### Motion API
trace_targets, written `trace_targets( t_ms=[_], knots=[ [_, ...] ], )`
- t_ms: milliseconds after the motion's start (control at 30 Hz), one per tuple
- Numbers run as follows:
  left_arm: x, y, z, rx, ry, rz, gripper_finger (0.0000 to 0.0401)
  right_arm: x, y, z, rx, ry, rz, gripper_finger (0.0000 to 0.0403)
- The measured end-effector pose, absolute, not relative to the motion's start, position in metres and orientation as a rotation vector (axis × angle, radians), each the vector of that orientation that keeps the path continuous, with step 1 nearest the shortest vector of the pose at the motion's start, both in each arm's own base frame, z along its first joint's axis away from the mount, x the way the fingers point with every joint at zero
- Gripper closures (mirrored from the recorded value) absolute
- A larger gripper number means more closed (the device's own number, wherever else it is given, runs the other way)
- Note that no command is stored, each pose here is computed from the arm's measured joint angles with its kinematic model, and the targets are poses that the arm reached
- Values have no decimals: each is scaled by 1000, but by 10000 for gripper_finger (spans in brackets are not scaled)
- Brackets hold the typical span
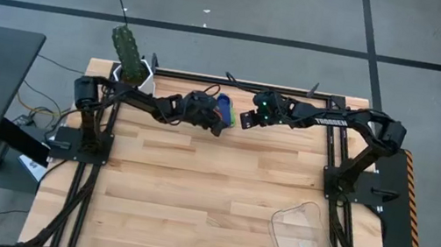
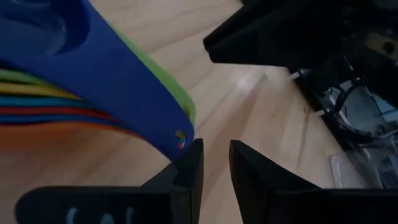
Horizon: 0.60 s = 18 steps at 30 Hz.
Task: Nest measuring cups in basket
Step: Stack the violet measuring cup on top of the green measuring cup
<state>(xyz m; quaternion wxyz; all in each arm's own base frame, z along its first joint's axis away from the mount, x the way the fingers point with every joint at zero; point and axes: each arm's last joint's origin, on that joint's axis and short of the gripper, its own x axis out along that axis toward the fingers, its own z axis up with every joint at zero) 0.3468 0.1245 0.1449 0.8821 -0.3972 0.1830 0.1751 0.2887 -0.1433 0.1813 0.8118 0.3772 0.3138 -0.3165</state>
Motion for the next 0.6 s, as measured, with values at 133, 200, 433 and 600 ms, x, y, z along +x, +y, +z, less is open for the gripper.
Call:
trace_targets(
  t_ms=[133, 200, 433, 600],
  knots=[
    [345, 123, 142, -839, 425, 350, 319, 288, -145, 181, 787, 671, -671, 312],
    [344, 123, 140, -824, 450, 351, 322, 288, -145, 181, 784, 673, -671, 312],
    [336, 122, 154, -749, 489, 363, 348, 288, -145, 181, 762, 679, -661, 312],
    [328, 122, 145, -771, 608, 418, 357, 288, -147, 182, 749, 673, -659, 312]
  ],
)
